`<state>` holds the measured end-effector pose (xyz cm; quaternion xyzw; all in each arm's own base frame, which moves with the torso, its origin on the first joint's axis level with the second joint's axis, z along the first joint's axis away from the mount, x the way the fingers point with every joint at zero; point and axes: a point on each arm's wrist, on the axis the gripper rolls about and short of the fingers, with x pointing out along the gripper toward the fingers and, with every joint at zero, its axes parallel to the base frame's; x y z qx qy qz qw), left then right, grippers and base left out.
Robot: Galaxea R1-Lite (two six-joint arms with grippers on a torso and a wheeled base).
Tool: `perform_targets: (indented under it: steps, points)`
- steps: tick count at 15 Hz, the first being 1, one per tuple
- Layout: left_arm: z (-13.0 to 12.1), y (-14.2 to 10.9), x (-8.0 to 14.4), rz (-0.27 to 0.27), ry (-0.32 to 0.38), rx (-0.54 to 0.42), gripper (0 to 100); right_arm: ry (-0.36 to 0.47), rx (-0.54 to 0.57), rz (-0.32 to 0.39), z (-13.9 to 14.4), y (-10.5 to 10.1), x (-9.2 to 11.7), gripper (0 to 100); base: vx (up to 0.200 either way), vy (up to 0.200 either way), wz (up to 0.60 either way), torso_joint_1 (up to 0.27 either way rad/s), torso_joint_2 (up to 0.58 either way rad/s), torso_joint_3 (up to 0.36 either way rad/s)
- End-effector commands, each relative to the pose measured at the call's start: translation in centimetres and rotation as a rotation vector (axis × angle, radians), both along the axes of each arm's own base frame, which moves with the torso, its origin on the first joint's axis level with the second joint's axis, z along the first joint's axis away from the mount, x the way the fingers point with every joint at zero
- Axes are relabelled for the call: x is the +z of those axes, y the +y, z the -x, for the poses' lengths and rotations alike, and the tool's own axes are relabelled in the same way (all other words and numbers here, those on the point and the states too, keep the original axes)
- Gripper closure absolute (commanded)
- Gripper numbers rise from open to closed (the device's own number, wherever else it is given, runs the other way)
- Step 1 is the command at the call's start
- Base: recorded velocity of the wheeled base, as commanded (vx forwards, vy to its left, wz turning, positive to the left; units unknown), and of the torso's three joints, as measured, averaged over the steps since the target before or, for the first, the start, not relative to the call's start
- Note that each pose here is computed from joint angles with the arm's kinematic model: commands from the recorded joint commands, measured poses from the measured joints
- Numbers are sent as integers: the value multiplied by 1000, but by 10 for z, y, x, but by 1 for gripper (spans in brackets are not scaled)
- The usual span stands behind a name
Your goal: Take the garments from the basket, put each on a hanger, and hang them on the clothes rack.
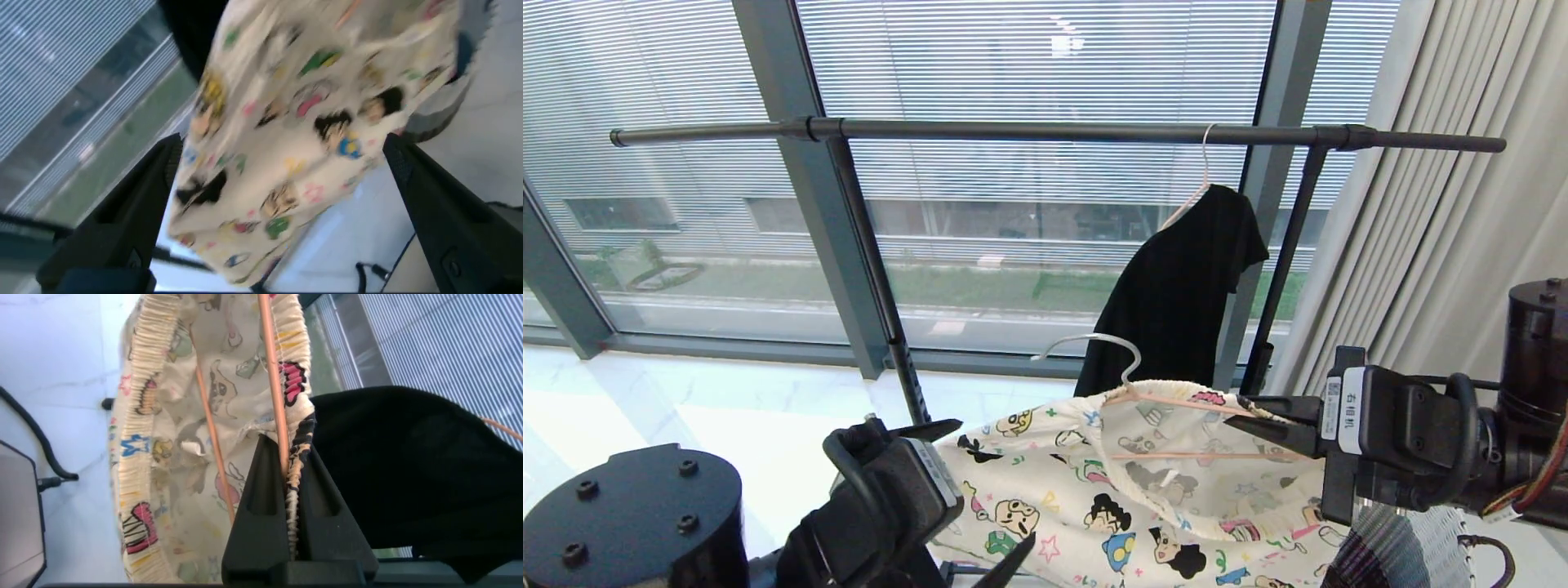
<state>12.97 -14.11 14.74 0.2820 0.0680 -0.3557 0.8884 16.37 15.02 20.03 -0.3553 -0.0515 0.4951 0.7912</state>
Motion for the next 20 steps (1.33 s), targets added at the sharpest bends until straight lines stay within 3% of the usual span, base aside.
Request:
perform_targets:
  steps: [1, 2, 4, 7, 9, 11, 14, 15, 19, 20]
  points:
    - [-11, 30, -10, -15, 17, 162, 0, -15, -4, -19, 3, -5, 5, 100, 0, 0, 0, 0, 0, 0]
    - [-20, 47, -14, -15, 19, 268, 0, -15, 1, -36, 6, -8, 8, 100, 0, 0, 0, 0, 0, 0]
    - [-23, 59, -21, -7, 49, 342, 0, -10, -3, -77, 11, -11, 15, 100, 0, 0, 0, 0, 0, 0]
    - [-28, 60, -28, 41, 122, 394, 0, -11, 11, -140, 20, -15, 26, 100, 0, 0, 0, 0, 0, 0]
    - [-31, 59, -31, 38, 137, 404, 0, -17, 57, -167, 31, -14, 31, 100, 0, 0, 0, 0, 0, 0]
    - [-40, 58, -32, 57, 128, 418, 0, -21, 84, -173, 36, -13, 33, 100, 0, 0, 0, 0, 0, 0]
    - [-55, 59, -36, 136, 96, 467, 0, -19, 87, -171, 37, -12, 32, 100, 0, 0, 0, 0, 0, 0]
    - [-56, 61, -39, 147, 80, 478, 100, -17, 86, -169, 36, -12, 32, 100, 0, 0, 0, 0, 0, 0]
    - [-57, 69, -41, 144, 78, 520, 100, -16, 83, -168, 36, -12, 31, 100, 0, 0, 0, 0, 0, 0]
    - [-61, 78, -42, 137, 74, 586, 100, -15, 79, -166, 36, -12, 31, 100, 0, 0, 0, 0, 0, 0]
